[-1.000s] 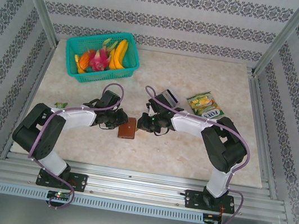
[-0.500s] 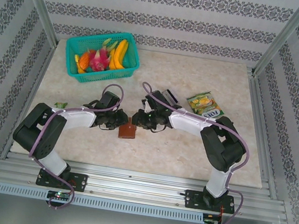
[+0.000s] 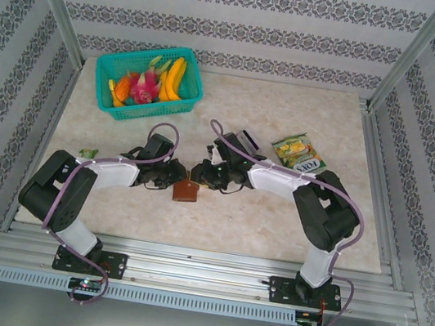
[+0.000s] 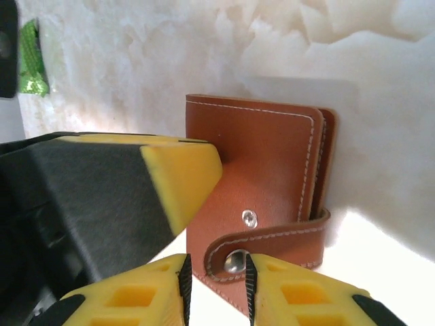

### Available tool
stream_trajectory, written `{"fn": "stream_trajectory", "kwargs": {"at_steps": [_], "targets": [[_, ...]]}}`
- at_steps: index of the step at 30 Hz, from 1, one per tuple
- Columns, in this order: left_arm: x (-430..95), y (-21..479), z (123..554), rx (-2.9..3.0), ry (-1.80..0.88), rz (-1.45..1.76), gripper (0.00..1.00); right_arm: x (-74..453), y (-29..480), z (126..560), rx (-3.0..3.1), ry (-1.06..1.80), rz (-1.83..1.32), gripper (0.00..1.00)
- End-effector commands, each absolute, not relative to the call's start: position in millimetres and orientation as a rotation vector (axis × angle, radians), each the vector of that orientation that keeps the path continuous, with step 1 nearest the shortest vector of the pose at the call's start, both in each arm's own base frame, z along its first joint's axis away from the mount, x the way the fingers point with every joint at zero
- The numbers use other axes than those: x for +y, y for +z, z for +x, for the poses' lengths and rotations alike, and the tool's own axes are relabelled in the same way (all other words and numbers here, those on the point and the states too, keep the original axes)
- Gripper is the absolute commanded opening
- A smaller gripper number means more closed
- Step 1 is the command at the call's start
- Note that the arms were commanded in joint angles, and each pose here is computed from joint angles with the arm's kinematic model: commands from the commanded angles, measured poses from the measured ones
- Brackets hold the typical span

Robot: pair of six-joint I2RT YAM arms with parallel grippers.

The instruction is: Put the credit cards into the card holder

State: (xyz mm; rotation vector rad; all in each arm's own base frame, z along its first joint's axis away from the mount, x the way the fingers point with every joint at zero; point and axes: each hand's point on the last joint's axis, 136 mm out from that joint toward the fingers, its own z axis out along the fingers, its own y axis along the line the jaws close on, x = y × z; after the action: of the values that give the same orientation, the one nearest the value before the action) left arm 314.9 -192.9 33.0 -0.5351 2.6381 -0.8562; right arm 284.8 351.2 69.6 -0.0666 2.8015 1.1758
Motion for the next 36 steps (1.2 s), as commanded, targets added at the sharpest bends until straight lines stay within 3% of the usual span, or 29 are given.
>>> {"fn": "stream_trajectory", "kwargs": {"at_steps": [1, 6, 13, 36], "targets": [[-183, 14, 302, 2.693, -0.806, -0.586, 0.19, 341, 92, 292, 2.723, 1.219, -0.062, 0.28], [-183, 12, 301, 2.695, -0.805, -0.591, 0.19, 334, 89, 295, 2.734, 1.210, -0.054, 0.28], [-184, 14, 301, 2.695, -0.806, -0.584, 0.19, 344, 72, 298, 2.784, 1.213, -0.051, 0.10], [-183, 18, 302, 2.688, -0.806, -0.586, 0.19, 367, 53, 283, 2.873, 1.197, -0.112, 0.13]]}}
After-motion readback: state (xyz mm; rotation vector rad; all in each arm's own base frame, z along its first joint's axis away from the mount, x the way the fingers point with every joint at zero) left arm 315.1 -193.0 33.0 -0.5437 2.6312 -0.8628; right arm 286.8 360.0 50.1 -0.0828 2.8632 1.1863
